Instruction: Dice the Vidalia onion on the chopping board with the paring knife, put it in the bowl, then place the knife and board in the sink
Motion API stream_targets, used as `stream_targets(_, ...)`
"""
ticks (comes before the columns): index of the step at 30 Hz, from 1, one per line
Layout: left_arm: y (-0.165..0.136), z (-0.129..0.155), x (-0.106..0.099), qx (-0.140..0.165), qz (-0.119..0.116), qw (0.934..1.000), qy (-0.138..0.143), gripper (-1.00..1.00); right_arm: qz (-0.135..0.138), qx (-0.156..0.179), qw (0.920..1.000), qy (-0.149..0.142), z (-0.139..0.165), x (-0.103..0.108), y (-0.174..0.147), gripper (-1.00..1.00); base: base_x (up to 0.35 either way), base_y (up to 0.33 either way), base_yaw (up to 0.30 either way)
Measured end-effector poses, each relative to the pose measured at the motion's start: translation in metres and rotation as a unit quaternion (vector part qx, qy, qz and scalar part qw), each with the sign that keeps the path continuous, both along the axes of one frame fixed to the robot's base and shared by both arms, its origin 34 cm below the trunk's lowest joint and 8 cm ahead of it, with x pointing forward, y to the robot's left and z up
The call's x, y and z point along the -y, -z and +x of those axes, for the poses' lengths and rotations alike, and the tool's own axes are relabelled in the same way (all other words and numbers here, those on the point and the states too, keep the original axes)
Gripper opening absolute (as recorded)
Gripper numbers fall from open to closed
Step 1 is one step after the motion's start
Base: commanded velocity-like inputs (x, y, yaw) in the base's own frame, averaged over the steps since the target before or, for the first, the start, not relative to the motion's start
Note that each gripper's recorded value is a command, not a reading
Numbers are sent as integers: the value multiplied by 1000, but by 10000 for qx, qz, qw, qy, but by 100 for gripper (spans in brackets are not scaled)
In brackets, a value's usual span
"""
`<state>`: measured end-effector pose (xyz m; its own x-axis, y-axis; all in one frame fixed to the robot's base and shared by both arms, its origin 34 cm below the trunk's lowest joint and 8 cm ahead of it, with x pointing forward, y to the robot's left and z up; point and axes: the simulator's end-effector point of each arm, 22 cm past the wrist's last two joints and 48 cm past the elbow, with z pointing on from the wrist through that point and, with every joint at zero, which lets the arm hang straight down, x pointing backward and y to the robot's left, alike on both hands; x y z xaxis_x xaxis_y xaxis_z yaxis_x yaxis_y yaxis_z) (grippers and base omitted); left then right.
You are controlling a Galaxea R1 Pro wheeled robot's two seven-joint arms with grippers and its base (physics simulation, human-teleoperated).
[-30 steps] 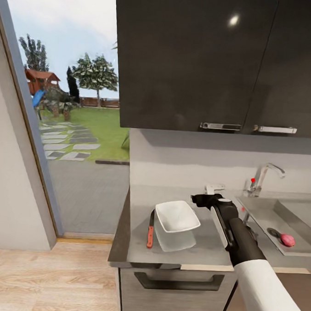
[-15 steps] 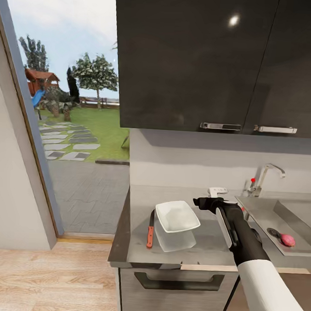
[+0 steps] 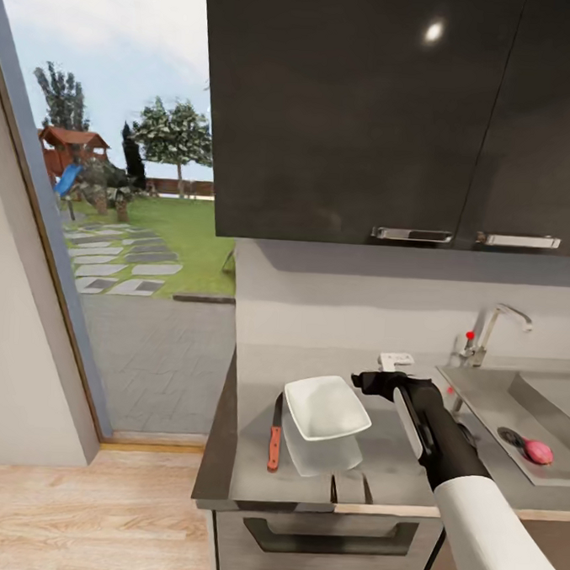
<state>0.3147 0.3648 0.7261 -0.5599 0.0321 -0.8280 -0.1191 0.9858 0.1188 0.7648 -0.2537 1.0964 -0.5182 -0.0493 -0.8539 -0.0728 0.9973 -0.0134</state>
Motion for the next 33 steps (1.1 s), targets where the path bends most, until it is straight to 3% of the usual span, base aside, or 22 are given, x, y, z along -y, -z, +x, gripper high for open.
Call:
stream_targets(15,0,0,0,2,4,10000,0,100,162,-221,9994,-234,-3,-10,41,100,170,42,0)
stream_targets(25,0,0,0,2,-1,10000,0,100,172,-322,9990,-242,-6,-9,53,100,17,0,0)
stream_targets(29,0,0,0,0,-2,10000,0,100,129,-295,9993,-202,-5,1,60,100,0,0,0)
stream_targets(33,0,0,3,7,-19,10000,4,100,202,-334,9987,-330,-7,1,67,100,0,0,0)
